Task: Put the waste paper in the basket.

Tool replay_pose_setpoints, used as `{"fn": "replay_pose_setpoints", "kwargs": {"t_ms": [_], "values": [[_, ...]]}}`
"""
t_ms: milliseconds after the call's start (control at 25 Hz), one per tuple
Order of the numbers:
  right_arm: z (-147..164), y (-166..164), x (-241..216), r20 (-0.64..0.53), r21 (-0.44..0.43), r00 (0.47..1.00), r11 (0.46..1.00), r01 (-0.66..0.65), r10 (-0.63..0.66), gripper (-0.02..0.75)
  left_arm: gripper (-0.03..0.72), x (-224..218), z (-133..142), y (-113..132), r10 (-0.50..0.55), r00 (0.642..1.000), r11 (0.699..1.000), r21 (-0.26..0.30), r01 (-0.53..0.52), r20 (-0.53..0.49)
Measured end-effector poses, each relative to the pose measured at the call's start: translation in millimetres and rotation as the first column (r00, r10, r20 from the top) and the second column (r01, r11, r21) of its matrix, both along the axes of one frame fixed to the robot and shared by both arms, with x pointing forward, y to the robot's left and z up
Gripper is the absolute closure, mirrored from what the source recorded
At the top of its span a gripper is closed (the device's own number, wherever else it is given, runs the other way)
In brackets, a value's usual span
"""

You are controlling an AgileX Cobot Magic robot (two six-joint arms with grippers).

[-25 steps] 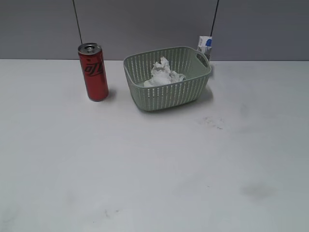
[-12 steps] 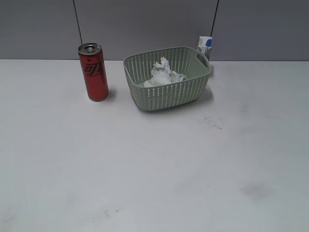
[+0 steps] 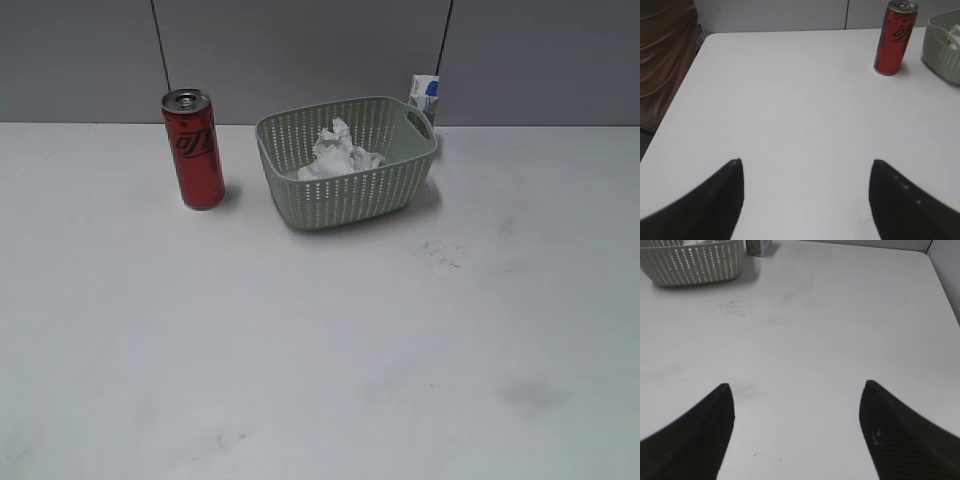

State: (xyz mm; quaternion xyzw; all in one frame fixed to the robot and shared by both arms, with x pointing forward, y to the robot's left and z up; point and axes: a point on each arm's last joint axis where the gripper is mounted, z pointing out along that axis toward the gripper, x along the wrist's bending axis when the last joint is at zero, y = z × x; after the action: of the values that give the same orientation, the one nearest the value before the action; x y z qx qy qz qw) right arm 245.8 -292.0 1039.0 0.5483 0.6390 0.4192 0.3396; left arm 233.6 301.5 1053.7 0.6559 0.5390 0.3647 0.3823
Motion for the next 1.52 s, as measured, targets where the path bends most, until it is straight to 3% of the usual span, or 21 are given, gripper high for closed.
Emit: {"fn": "replay_pose_setpoints", "kwargs": {"t_ms": [1520], "values": [[0.0, 0.0, 0.0, 0.0, 0.0, 1.0, 1.0, 0.0, 0.0, 0.15, 0.098, 0.0, 0.0, 0.0, 0.0, 1.0, 1.0, 0.0, 0.0, 0.0]]}}
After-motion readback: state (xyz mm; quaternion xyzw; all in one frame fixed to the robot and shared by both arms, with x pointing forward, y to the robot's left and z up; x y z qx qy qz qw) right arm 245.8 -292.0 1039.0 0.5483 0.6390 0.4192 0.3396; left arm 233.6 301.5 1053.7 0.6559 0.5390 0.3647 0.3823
